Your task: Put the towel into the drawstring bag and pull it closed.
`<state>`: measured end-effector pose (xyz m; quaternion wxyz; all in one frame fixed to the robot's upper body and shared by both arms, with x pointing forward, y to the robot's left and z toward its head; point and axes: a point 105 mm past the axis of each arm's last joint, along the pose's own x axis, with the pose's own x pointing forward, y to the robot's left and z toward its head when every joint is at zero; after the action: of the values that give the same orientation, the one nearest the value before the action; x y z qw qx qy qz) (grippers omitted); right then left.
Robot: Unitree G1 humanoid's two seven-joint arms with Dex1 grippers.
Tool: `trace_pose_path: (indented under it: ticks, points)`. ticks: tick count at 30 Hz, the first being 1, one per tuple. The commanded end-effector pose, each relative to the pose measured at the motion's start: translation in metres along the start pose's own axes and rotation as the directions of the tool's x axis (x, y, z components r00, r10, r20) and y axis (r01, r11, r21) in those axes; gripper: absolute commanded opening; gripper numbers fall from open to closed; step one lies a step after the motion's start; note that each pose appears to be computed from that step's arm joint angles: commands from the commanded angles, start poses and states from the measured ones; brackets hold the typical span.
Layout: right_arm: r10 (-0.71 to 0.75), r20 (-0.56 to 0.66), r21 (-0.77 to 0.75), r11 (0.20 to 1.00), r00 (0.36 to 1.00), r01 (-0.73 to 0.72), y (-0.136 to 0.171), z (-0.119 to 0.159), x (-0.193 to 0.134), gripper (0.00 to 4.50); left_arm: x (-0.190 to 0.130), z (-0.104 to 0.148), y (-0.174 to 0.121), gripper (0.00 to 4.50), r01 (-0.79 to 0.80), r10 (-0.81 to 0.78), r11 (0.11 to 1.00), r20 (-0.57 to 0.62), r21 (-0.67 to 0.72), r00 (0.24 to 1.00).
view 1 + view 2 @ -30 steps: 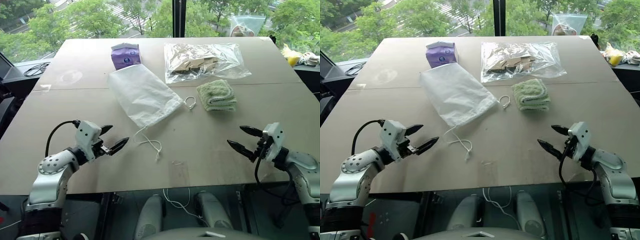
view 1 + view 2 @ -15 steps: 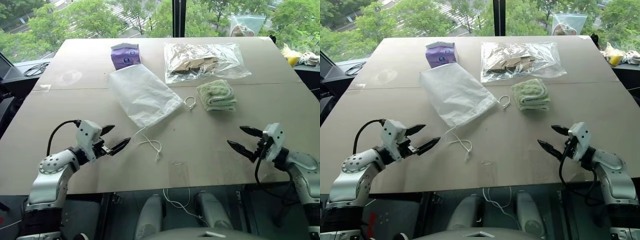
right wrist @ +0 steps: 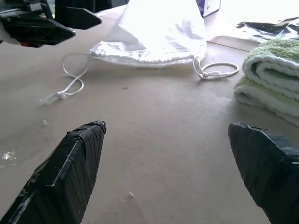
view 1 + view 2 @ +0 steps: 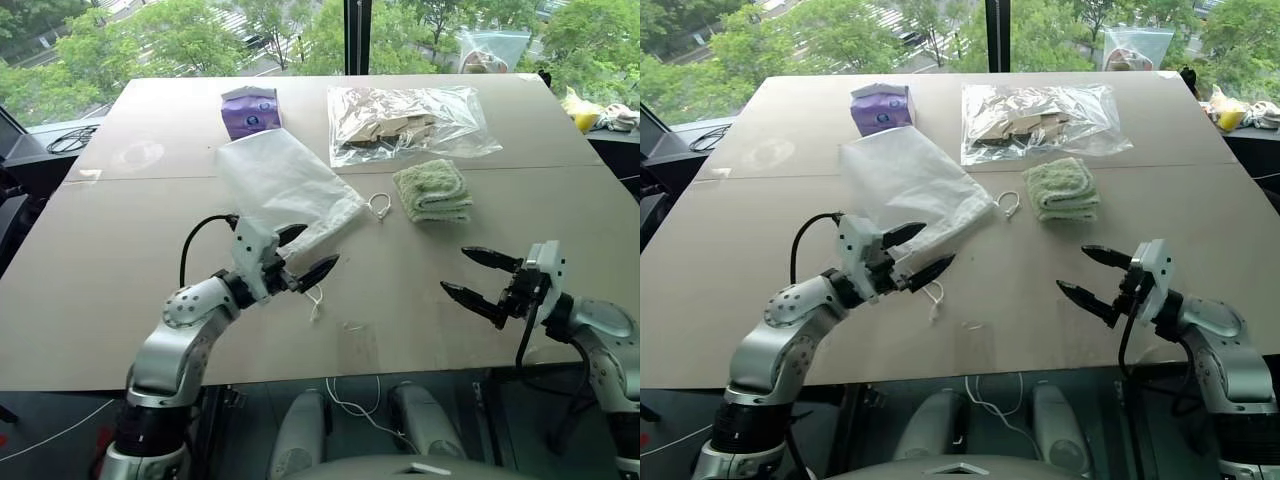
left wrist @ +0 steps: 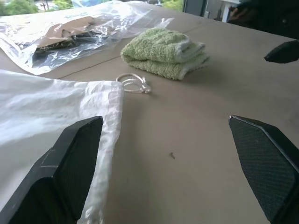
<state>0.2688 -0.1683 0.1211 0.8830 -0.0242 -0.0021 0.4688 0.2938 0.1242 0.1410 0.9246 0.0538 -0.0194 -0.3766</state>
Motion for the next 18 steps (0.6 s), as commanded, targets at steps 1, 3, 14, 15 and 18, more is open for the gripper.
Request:
trace_pose_path:
  ticks: [1, 3, 14, 15, 18]
  points:
    - [0.041, 0.095, -0.044, 0.998, 0.995, -0.037, 0.01, 0.026, 0.009, 4.49, 0.01, 0.009, -0.005, 4.44, -0.085, 0.083, 0.99, 0.023, 0.109, 0.996]
    - [0.042, 0.112, -0.04, 0.999, 0.993, -0.037, 0.011, 0.03, 0.01, 4.49, 0.01, 0.006, -0.003, 4.44, -0.111, 0.111, 0.982, 0.013, 0.155, 0.994]
    - [0.024, 0.098, -0.046, 0.999, 0.995, -0.02, 0.006, 0.028, 0.008, 4.49, 0.016, -0.032, 0.017, 4.44, -0.2, 0.256, 0.877, -0.073, 0.436, 0.964]
    - [0.022, 0.098, -0.046, 0.999, 0.995, -0.018, 0.005, 0.028, 0.008, 4.49, 0.018, -0.034, 0.02, 4.44, -0.213, 0.271, 0.871, -0.071, 0.442, 0.96]
    - [0.013, 0.097, -0.048, 0.999, 0.995, -0.008, 0.004, 0.027, 0.009, 4.49, 0.023, -0.035, 0.033, 4.44, -0.27, 0.329, 0.84, -0.047, 0.471, 0.943]
